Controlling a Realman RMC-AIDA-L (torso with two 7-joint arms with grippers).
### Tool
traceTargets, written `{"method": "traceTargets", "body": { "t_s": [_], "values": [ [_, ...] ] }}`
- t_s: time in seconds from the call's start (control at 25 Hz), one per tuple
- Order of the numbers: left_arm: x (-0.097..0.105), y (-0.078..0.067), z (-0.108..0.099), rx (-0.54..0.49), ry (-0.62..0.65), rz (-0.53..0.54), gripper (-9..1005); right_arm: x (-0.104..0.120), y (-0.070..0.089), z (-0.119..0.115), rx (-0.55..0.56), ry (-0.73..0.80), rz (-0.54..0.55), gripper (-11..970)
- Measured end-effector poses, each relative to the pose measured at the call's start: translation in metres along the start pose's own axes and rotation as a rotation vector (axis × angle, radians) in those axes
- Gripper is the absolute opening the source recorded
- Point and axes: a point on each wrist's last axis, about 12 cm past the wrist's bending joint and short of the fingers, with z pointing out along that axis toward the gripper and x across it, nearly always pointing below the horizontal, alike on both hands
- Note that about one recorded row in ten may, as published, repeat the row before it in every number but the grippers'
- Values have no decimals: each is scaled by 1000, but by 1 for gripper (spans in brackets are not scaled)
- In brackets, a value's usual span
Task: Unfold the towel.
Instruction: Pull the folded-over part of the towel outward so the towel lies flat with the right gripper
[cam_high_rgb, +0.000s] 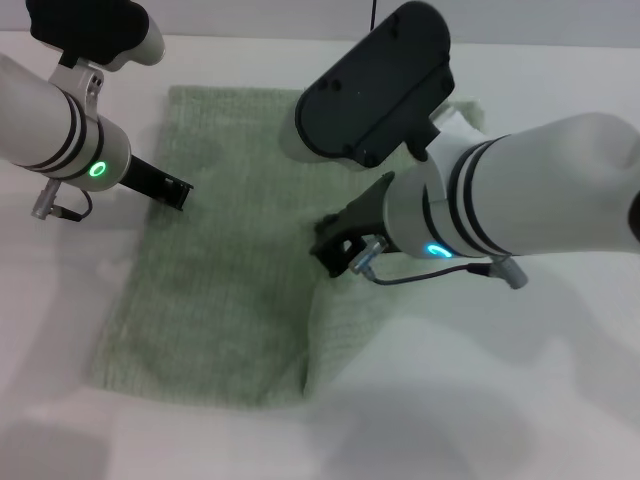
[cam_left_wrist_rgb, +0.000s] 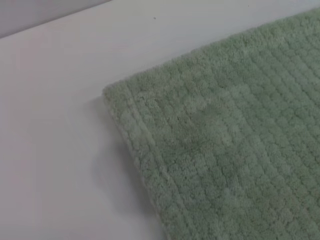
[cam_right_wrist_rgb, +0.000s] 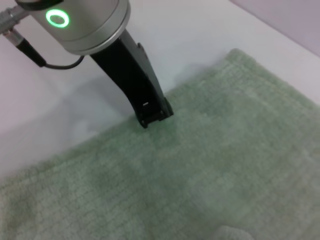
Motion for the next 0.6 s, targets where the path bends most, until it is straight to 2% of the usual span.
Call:
{"method": "traceTargets", "body": {
  "t_s": [0.6],
  "values": [
    [0,-2,1,-1,2,15,54,1,9,-30,36,91,-4,-2]
  ]
}}
